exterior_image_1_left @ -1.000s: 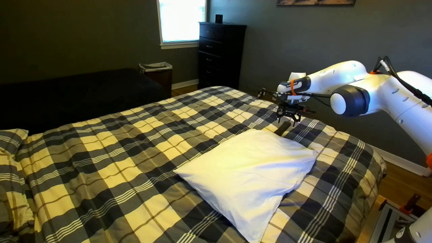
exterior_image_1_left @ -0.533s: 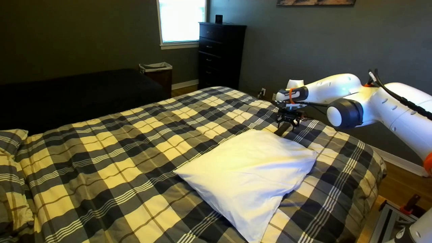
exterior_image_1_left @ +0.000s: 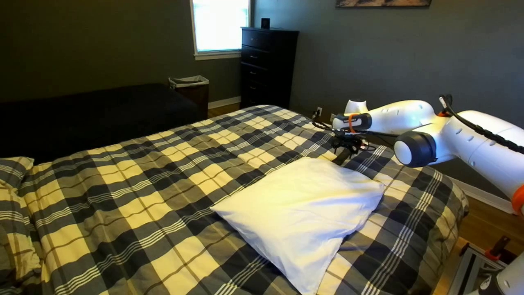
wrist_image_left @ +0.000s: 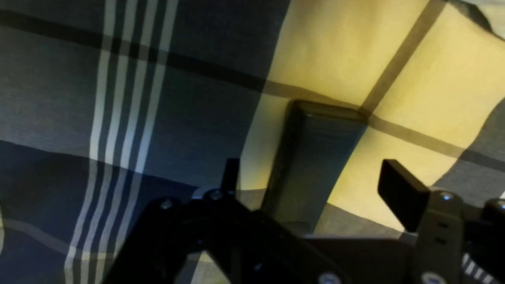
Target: Put the remote on the pillow
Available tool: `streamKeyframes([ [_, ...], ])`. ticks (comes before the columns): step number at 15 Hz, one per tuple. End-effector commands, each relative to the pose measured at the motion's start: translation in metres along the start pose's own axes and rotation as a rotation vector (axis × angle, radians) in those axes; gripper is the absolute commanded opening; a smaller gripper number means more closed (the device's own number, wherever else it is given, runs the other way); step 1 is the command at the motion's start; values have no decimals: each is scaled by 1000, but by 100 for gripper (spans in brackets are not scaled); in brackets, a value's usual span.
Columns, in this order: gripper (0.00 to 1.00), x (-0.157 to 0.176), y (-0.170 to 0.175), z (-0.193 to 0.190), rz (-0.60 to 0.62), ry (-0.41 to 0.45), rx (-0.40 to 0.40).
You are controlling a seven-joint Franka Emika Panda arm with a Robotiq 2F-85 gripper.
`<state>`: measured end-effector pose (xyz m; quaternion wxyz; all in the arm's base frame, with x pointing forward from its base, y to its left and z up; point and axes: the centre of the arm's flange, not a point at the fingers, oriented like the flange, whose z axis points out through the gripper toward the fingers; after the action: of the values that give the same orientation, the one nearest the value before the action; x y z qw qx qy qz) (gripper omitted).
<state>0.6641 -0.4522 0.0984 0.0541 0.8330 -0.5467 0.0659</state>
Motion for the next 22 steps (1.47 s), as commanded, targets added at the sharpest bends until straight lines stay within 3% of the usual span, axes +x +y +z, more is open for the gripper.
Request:
streamKeyframes([
  [1, 71, 26, -29, 31, 6, 52, -1],
  [2, 77, 25, -32, 35, 4, 54, -5],
  [3, 91, 24, -33, 40, 3, 54, -10],
  [6, 100, 22, -36, 46, 0, 70, -9],
  [22, 100, 17, -48, 76, -18, 41, -48],
])
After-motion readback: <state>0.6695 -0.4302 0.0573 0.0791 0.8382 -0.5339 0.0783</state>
